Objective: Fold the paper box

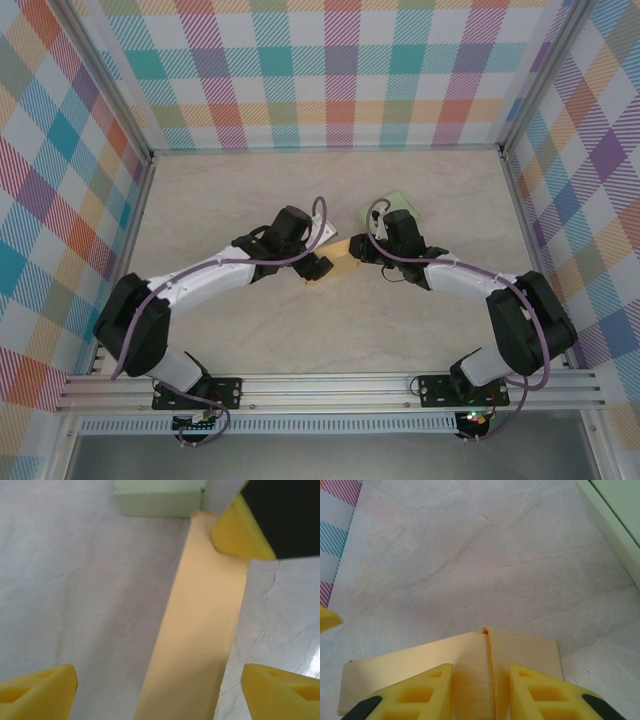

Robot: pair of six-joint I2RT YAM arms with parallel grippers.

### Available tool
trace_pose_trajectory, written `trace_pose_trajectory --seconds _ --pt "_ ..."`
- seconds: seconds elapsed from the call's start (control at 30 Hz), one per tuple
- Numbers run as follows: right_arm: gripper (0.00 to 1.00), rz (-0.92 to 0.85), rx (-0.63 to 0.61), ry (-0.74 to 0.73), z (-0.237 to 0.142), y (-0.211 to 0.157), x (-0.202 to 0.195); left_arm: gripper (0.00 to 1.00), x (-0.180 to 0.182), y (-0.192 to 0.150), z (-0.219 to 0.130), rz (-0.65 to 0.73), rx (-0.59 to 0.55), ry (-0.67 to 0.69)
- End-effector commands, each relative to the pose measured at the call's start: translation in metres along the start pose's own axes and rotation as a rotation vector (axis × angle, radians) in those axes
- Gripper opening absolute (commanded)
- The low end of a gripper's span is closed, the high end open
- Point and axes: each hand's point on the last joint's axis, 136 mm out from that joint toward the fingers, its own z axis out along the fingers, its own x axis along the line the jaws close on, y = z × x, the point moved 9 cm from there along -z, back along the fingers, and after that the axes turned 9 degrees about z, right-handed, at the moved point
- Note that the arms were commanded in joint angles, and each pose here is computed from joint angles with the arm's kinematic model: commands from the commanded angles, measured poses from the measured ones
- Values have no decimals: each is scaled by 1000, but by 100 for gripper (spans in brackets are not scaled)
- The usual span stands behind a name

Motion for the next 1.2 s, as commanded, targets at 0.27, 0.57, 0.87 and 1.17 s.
trace_pose_trajectory --seconds 0.27,0.57,0.87,1.17 --pt "34 22 158 -174 -3 -32 -27 79 -9 3 39 198 169 -35" --pt "67 -25 72 -155 -45 -13 0 62 -6 2 34 355 179 101" --pt "100 -26 -105 -244 -114 -9 5 61 0 -1 39 530 130 254" --pt "100 -10 -234 -280 -169 -20 -2 61 1 -17 55 653 165 355"
